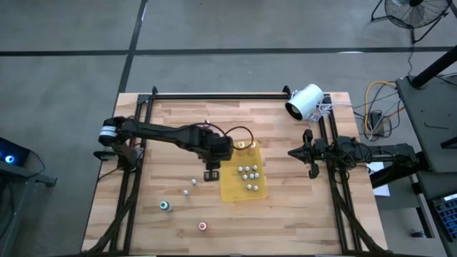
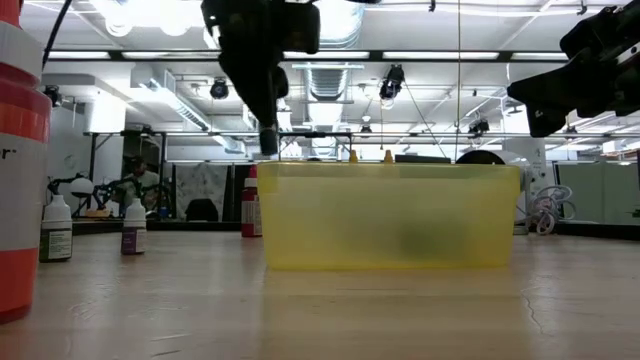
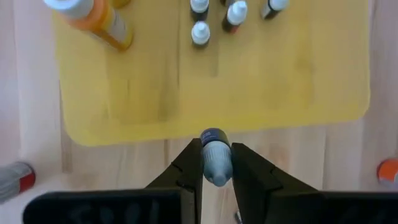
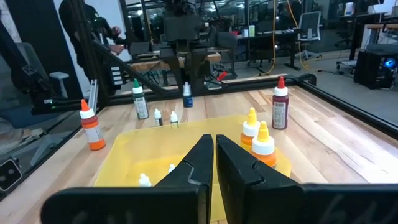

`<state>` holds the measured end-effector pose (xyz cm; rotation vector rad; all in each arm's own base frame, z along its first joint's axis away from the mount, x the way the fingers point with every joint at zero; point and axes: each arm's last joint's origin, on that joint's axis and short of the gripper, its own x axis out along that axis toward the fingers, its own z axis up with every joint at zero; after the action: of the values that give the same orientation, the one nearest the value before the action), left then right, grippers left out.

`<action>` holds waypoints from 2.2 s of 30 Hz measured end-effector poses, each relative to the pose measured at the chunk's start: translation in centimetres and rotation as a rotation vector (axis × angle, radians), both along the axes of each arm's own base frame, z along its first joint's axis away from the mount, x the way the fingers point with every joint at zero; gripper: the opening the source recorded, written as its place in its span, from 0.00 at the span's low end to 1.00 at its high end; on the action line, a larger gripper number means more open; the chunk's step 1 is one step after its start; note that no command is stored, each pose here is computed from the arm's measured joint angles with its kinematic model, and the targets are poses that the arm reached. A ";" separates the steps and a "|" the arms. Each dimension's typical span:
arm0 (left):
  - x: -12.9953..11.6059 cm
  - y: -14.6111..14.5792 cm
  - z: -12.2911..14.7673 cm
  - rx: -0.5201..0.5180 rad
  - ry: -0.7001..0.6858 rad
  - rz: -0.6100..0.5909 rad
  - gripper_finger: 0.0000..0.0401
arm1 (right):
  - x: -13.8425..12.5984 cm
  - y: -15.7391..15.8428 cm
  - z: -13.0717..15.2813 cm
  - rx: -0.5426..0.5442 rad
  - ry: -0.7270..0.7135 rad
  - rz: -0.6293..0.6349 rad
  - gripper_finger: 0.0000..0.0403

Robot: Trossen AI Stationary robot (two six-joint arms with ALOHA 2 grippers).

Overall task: Pick & Place food coloring
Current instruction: Put the small blue food coloring bottle into the yellow bin

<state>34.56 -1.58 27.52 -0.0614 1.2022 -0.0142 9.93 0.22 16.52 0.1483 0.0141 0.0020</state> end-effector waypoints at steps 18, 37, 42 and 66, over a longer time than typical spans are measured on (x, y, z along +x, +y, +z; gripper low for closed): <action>3.9 -1.6 -1.8 -0.079 0.049 0.057 0.10 | 0.0 0.0 0.0 -0.002 0.000 0.000 0.03; 4.7 -3.0 -1.2 -0.150 0.004 0.098 0.10 | 0.0 0.0 0.0 0.000 0.000 0.000 0.03; 5.5 -3.1 -2.0 -0.150 0.023 0.098 0.10 | 0.0 0.0 0.0 0.001 0.000 0.000 0.03; 8.4 -3.3 -5.8 -0.081 0.069 0.004 0.10 | 0.0 0.0 0.0 -0.001 0.000 0.000 0.03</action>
<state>42.91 -4.85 21.75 -0.1366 1.2707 -0.0580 9.93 0.22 16.53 0.1470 0.0142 0.0019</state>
